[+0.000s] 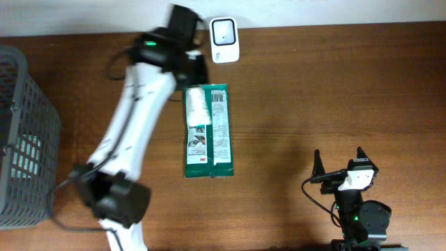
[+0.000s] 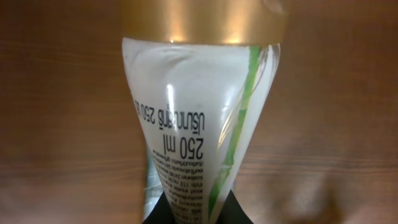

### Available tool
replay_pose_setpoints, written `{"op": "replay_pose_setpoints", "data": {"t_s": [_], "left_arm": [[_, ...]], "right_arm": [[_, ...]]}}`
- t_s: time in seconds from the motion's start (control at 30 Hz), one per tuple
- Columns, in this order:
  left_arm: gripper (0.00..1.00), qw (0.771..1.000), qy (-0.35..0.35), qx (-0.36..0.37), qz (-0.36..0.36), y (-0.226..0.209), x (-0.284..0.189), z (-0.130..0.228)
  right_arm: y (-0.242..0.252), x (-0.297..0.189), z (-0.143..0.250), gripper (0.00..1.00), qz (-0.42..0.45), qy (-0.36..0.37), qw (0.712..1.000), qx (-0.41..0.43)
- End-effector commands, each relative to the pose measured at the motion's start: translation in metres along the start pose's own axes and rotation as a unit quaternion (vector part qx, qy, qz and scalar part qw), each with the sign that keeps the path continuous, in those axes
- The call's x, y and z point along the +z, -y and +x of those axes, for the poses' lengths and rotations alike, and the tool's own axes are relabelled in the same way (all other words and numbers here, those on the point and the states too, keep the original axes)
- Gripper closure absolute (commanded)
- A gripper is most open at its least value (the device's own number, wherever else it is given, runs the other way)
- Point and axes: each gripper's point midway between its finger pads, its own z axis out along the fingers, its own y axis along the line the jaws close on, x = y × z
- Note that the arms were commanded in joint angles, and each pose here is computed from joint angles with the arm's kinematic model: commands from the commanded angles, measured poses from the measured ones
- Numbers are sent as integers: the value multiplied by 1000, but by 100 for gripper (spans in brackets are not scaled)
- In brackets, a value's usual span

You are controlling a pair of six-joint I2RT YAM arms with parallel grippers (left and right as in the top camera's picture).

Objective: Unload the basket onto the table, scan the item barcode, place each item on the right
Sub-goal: 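Carry the white tube past the scanner and place it right of the packet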

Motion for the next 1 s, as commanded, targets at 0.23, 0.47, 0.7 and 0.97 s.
{"op": "replay_pose_setpoints", "data": {"t_s": [0.23, 0.47, 0.7, 0.97], "left_arm": [[100, 996, -69, -52, -6, 83, 96, 57], [100, 993, -107, -40, -29, 98, 152, 93], [99, 990, -126, -35, -46, 93, 178, 106], [58, 991, -127, -20, -42, 98, 193, 110]], "right_arm": [[-1, 0, 4, 2, -4, -3, 1000, -3], [-1, 0, 4, 2, -4, -3, 1000, -3], [-1, 0, 4, 2, -4, -3, 1000, -3], [-1, 0, 4, 2, -4, -3, 1000, -3]]}}
